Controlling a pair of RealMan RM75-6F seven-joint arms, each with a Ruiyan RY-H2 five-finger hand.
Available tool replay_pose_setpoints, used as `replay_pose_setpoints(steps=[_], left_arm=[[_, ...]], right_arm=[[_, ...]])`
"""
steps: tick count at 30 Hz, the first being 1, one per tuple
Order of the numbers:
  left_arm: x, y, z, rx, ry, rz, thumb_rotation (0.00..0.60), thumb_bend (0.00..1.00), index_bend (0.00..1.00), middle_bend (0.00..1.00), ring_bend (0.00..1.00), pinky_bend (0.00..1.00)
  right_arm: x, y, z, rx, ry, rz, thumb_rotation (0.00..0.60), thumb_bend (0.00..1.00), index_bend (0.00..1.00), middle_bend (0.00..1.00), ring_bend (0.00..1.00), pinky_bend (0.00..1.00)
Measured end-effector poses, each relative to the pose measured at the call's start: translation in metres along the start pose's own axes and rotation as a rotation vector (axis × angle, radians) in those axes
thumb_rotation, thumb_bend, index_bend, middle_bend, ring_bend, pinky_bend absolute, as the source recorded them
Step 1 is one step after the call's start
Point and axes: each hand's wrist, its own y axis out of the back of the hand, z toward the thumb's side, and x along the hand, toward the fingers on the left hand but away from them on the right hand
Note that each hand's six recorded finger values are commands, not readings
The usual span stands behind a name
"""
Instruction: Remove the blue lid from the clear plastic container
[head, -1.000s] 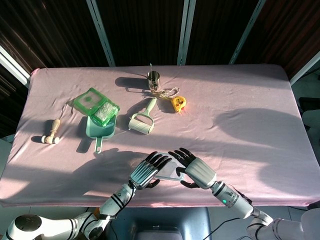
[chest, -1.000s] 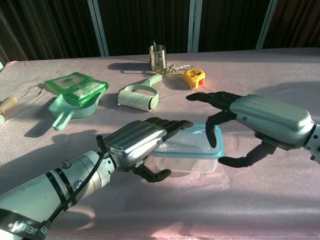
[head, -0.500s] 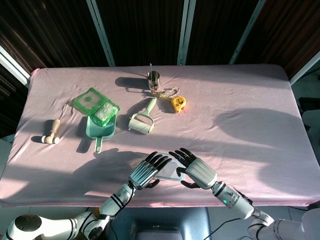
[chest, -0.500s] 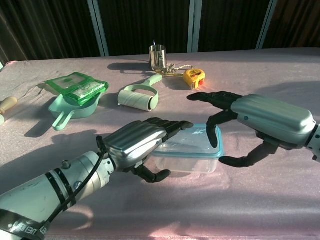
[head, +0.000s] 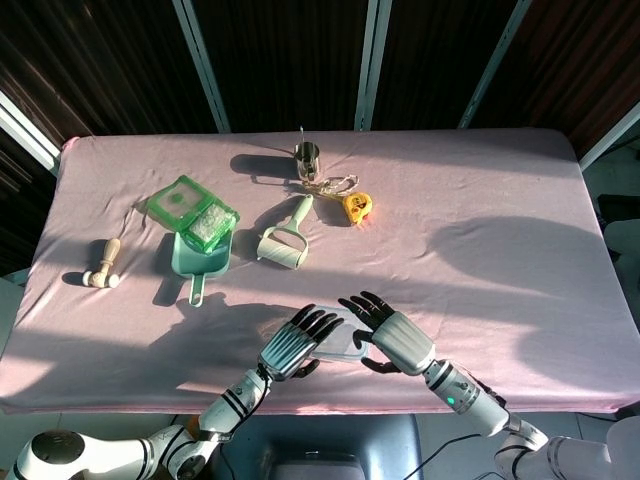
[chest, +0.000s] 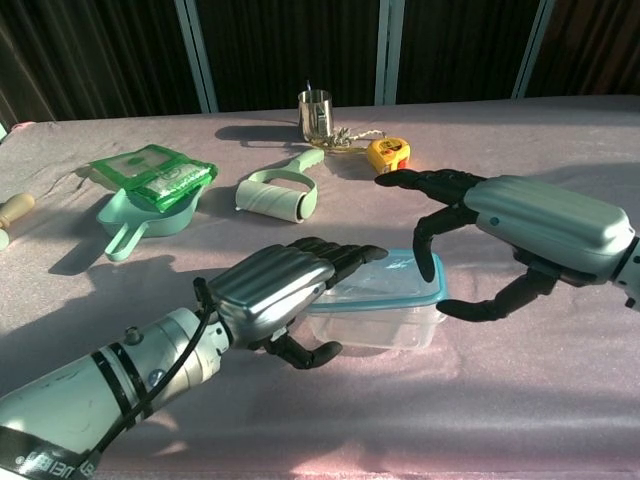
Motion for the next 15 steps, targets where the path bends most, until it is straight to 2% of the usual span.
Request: replay_pose_setpoints(steps=[10,15], left_arm=[[-0.004,0.001,0.003,-0.003,-0.013,0.011,0.6,0.33,0.0,0.59,0.67,0.62],[-0.006,0.002,0.006,-0.028,-0.027,0.021,0.6,0.33,0.0,0.57,0.64,0.53]], right_arm=[[-0.009,-0.007,-0.004,0.01,-0.019,0.009,0.6,0.47,0.67,0.07,0.0,0.0],[-0.014,-0.013,-0.001,0.011,-0.019,0.002,0.6,0.49,0.72,0.1,0.0,0.0]])
